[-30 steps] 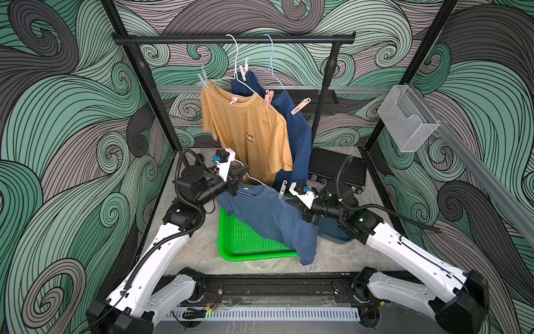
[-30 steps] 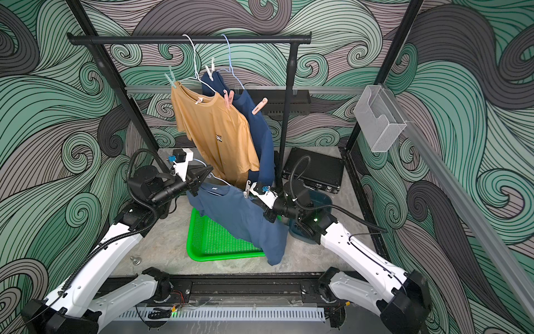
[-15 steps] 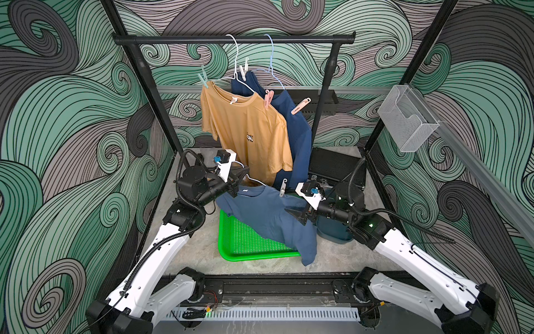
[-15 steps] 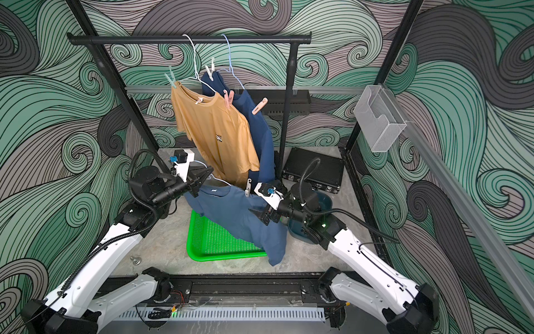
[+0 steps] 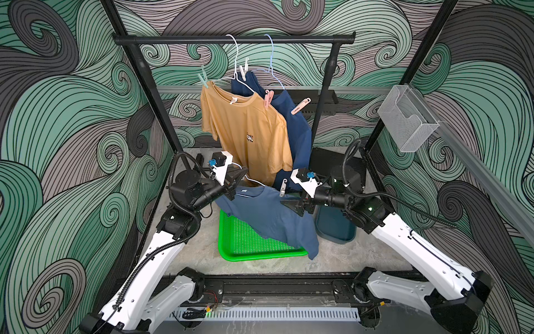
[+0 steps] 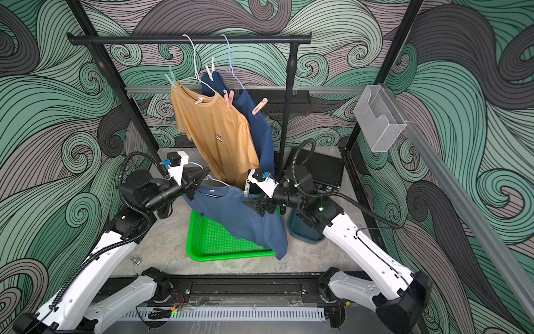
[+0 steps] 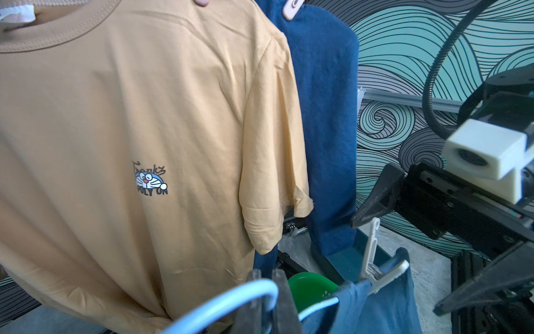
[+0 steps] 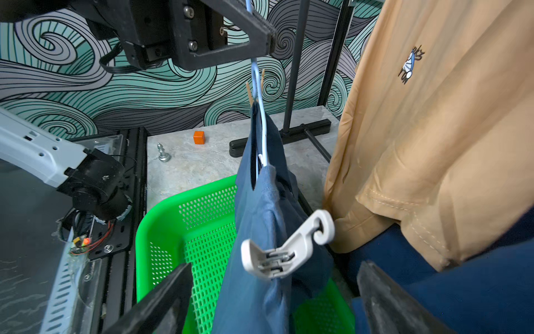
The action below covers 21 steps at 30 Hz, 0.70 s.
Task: Remove the clothespins securing t-shirts to the hanger
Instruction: Remove the clothespin from the hanger.
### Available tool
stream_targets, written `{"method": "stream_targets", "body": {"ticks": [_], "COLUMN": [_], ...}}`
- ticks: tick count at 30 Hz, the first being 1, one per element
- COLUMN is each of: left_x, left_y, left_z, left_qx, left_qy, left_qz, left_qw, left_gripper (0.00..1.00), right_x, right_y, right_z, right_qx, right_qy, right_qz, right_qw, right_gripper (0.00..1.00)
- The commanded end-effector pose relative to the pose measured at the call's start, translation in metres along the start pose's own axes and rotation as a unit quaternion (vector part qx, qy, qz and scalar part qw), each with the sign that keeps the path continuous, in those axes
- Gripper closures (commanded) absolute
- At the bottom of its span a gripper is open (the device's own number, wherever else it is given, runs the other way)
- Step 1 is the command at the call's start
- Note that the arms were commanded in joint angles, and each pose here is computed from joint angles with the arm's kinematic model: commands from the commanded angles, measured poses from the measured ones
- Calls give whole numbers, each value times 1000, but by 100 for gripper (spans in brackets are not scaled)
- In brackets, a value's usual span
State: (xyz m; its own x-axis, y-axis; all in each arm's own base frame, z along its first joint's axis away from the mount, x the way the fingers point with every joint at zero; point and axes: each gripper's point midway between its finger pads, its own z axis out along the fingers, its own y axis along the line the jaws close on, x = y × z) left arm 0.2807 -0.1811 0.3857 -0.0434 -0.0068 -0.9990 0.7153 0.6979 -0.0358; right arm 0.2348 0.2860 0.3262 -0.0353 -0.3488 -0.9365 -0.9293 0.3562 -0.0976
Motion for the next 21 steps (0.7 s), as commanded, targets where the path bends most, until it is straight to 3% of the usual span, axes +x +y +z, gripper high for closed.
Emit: {"method": "stream_targets", "body": {"ticks": [1,9,21], "left_x": [-29,-28,-25], "left_y": [-8,-8,-8], "left_z": [-8,-8,-7], "left_qx": [5,5,6], "left_qy": [-35,-35,-31], "left_qz": [26,24,25], "left_qw": [999,999,999], "left_gripper": [100,100,100], "right_x": [-8,-13,-11], "right_y": [7,6,3], "right_z": [-2,6,13], "right_qx": [-25,-40,-39], "right_qy": [-6,-5,-2], "right_qz": [19,24,19], "right_qw": [999,999,999], "right_gripper": [16,30,44]}}
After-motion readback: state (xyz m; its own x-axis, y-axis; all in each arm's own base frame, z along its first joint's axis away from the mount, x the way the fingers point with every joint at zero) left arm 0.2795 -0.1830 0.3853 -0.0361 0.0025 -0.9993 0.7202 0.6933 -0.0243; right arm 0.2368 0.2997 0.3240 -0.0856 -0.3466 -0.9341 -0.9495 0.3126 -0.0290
